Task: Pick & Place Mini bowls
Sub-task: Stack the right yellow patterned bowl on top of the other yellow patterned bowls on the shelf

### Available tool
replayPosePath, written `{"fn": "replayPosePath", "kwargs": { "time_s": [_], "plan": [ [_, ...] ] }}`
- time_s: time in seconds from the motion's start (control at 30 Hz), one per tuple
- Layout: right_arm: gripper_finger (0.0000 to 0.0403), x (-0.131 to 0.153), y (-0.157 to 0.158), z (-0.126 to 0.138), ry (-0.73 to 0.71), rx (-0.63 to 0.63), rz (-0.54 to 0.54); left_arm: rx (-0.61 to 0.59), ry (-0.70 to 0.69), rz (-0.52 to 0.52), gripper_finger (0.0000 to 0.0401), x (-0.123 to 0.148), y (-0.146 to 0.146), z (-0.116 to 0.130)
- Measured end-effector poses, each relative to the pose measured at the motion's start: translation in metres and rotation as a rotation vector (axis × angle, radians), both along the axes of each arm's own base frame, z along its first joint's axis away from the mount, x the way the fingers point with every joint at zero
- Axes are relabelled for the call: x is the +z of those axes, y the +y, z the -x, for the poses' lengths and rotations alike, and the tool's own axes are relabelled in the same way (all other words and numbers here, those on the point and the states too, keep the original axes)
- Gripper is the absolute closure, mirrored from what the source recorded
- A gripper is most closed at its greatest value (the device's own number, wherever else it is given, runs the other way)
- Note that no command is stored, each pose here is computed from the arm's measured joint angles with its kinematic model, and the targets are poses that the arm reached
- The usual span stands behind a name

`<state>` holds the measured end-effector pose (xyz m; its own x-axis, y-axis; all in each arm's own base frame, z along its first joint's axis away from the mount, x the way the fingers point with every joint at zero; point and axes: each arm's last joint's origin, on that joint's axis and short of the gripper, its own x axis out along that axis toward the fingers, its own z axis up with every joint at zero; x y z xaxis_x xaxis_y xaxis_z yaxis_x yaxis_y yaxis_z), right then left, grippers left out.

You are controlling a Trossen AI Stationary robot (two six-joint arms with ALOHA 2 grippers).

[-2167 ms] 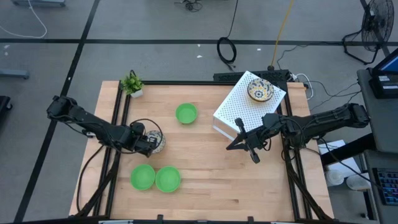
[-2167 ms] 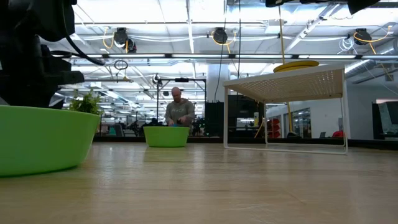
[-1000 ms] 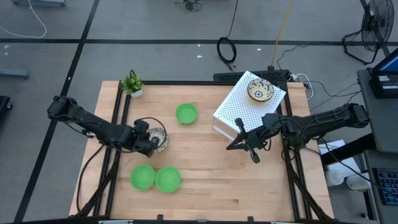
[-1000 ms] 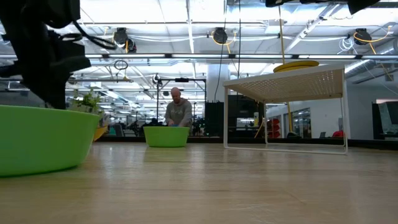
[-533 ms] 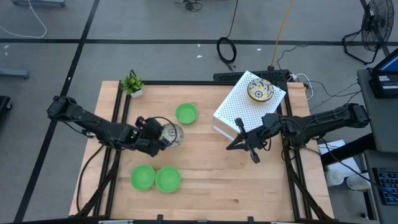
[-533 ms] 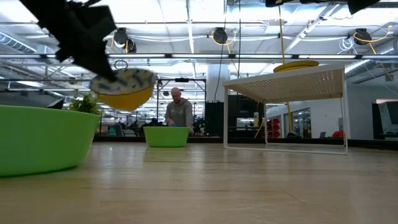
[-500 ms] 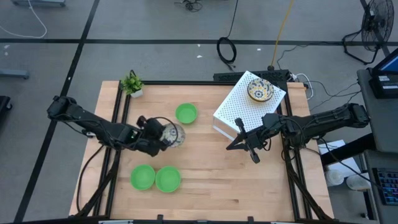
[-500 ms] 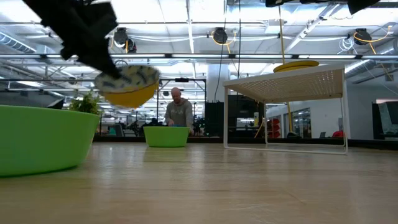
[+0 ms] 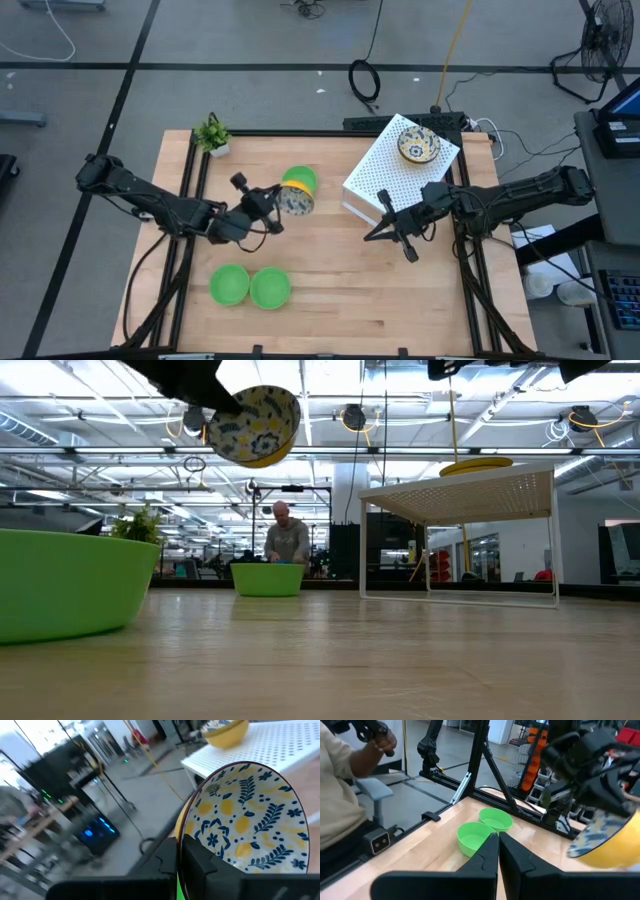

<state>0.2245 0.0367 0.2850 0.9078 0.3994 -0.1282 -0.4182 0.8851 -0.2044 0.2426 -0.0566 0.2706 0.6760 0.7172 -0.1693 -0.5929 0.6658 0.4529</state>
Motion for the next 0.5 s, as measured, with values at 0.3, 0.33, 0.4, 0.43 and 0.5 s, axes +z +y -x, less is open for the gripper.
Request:
{"fn": "replayPosePath", "kwargs": {
  "time_s": [0.3,0.33,0.4,0.43,0.5],
  "plan": [
    [0.0403,-0.013,0.007,-0.021,0.002,-0.031,-0.023,0.114,0.057,-0.155,0.0392,0.010,0.008,-0.002],
    [0.0403,-0.017,0.009,-0.026,-0.012,-0.063,-0.005,0.131,0.061,-0.163,0.0393,0.011,0.009,-0.002],
    [0.0403,-0.023,0.012,-0.036,-0.044,-0.182,0.053,0.155,0.079,-0.182,0.0393,0.012,0.013,-0.003],
    [0.0403,-0.027,0.012,-0.040,-0.060,-0.263,0.091,0.162,0.083,-0.186,0.0392,0.011,0.015,-0.004],
    [0.0403,-0.033,0.010,-0.049,-0.089,-0.429,0.167,0.173,0.098,-0.199,0.0392,0.009,0.018,-0.008]
  ]
}}
